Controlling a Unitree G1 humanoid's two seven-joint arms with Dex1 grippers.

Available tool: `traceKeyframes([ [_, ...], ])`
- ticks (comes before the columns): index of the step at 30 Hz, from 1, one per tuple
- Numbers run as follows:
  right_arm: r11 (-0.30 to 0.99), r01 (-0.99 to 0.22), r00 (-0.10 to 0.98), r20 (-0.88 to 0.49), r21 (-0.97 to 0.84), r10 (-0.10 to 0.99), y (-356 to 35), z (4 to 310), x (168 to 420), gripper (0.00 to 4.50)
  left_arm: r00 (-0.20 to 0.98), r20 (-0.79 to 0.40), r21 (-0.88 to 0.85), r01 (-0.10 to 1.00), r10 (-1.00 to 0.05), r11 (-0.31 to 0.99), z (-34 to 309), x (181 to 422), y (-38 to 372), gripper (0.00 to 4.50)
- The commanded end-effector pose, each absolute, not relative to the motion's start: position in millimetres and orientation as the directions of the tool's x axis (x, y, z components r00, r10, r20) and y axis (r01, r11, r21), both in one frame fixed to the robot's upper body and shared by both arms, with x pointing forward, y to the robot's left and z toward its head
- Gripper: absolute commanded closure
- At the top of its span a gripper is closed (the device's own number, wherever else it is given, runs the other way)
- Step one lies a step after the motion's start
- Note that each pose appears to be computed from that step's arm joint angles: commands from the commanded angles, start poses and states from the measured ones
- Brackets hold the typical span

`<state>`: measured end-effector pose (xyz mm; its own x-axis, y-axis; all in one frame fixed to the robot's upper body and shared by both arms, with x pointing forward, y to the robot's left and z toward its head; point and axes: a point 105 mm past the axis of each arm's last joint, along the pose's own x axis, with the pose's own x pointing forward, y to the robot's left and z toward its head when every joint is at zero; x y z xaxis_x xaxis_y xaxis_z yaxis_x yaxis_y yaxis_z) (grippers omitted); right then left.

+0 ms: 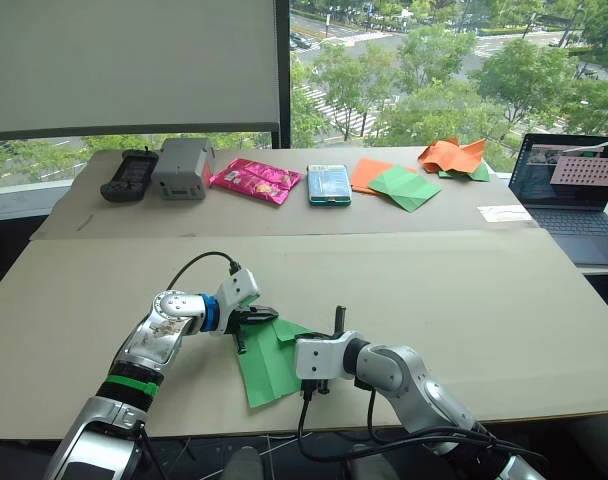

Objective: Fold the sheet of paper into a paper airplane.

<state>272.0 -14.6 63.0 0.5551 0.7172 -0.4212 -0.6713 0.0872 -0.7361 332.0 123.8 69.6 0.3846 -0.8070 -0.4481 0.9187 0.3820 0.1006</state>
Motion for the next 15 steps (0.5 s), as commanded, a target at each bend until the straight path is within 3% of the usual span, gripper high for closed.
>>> traceKeyframes([
  [1, 0.090, -0.690, 0.558, -0.449, -0.718, 0.697, -18, 56, 272, 4.45, 0.394, -0.360, 0.137, 0.919, -0.846, 0.370, 104, 337, 118, 4.50],
  [8, 0.098, -0.690, 0.564, -0.447, -0.717, 0.694, -18, 56, 273, 4.45, 0.357, -0.436, 0.115, 0.933, -0.826, 0.342, 80, 324, 123, 4.50],
  [15, 0.101, -0.691, 0.567, -0.449, -0.716, 0.691, -19, 56, 272, 4.45, 0.369, -0.499, 0.127, 0.926, -0.784, 0.355, 64, 325, 130, 4.50],
])
